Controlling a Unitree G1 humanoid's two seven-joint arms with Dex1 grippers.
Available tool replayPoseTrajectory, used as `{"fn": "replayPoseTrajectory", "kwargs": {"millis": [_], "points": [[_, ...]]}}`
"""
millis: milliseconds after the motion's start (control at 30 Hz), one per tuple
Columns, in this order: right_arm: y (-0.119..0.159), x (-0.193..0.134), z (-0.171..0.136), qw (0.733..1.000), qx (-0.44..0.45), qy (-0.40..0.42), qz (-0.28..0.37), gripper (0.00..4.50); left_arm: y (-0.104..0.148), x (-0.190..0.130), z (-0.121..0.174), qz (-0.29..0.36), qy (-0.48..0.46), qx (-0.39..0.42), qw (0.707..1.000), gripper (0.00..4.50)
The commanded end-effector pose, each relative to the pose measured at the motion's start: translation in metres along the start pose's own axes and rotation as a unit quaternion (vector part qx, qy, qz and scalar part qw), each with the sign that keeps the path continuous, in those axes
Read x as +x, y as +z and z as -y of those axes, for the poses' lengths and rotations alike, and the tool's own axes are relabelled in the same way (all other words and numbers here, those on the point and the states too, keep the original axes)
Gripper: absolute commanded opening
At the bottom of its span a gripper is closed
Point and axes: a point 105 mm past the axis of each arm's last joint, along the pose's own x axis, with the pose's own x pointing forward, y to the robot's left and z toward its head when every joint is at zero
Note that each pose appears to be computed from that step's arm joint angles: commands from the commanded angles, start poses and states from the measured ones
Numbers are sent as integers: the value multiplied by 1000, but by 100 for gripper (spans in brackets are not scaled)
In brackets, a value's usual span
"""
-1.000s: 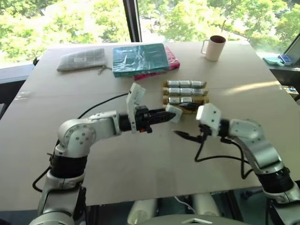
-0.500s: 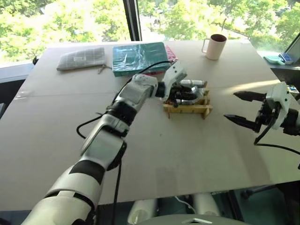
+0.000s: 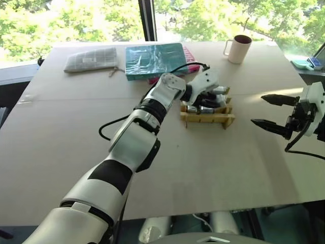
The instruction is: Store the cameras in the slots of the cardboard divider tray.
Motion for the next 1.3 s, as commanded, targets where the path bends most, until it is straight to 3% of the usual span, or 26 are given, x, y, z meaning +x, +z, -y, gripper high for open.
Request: {"fn": "replayPoseTrajectory", "kwargs": {"millis": [33,467,700,1033,1100,1267,1300], "points": [[20,-7,19,999,-12,-40,31,450,24,3,-4,25,10,20,999,79],[11,-4,20,999,-31,9,-11,450,14,14,4,-11,-3,25,1000,79],[2,-26,17,999,-19,-12,-31,450,-3,15,3,-69,6,40,997,79],[1,-37,11,999,-16,-26,-40,450,-3,20,4,-98,10,79,992,79],[1,-37,10,999,-17,-27,-39,450,12,18,3,-65,3,76,995,181],[3,-38,6,999,-18,-36,-34,450,87,-14,-3,113,-42,0,993,396],[1,-37,5,998,-19,-44,-31,450,100,-31,-7,154,-47,-22,987,396]]}}
